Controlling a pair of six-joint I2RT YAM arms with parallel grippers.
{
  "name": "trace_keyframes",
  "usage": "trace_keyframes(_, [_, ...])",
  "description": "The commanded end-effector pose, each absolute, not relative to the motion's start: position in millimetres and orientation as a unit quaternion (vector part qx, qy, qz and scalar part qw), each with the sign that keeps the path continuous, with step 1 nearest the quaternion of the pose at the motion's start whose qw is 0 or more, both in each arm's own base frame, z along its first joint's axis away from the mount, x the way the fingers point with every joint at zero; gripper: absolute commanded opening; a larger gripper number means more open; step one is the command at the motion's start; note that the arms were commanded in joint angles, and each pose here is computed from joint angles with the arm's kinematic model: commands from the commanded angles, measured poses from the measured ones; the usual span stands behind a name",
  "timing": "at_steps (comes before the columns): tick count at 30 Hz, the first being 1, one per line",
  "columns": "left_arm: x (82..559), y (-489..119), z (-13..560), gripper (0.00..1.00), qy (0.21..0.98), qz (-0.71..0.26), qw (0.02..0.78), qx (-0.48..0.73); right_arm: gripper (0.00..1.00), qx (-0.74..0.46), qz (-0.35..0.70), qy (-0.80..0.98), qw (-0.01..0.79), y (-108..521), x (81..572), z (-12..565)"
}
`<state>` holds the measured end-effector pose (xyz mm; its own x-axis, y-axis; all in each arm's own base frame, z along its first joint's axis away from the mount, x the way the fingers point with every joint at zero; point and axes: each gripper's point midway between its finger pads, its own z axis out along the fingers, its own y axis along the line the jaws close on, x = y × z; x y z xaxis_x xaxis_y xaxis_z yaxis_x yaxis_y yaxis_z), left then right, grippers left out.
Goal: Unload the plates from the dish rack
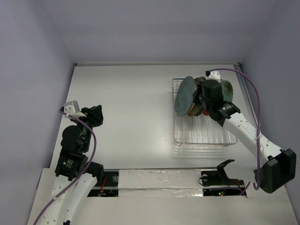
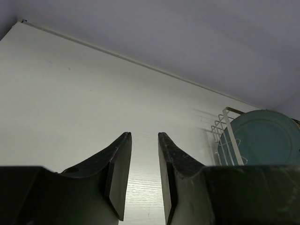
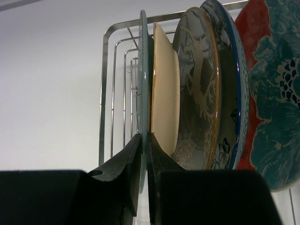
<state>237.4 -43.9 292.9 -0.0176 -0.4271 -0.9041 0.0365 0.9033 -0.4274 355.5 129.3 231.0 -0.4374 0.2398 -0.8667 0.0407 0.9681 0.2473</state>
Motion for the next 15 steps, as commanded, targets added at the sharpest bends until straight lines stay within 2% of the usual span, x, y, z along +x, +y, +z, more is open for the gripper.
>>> trace_keyframes(1, [238,-46,302,0.27,0.68,-0.179,0.697,-0.14,0.11,0.077,0.102,0.824,0.551,138,365,260])
trace_keyframes(4, [238,-46,302,0.27,0.68,-0.179,0.697,-0.14,0.05,0.069,0.098,0.831,0.544,144,369,256])
trace_keyframes(9, [238,-46,302,0.27,0.678,-0.18,0.699,-0.14,0.04,0.052,0.053,0.84,0.537,155,369,256])
trace_keyframes(14, [238,-46,302,0.28,0.679,-0.18,0.698,-0.14,0.07,0.038,0.03,0.853,0.52,165,374,240])
trace_keyframes(15, [238,-46,302,0.28,0.678,-0.18,0.699,-0.14,0.12,0.033,0.037,0.853,0.52,171,374,240])
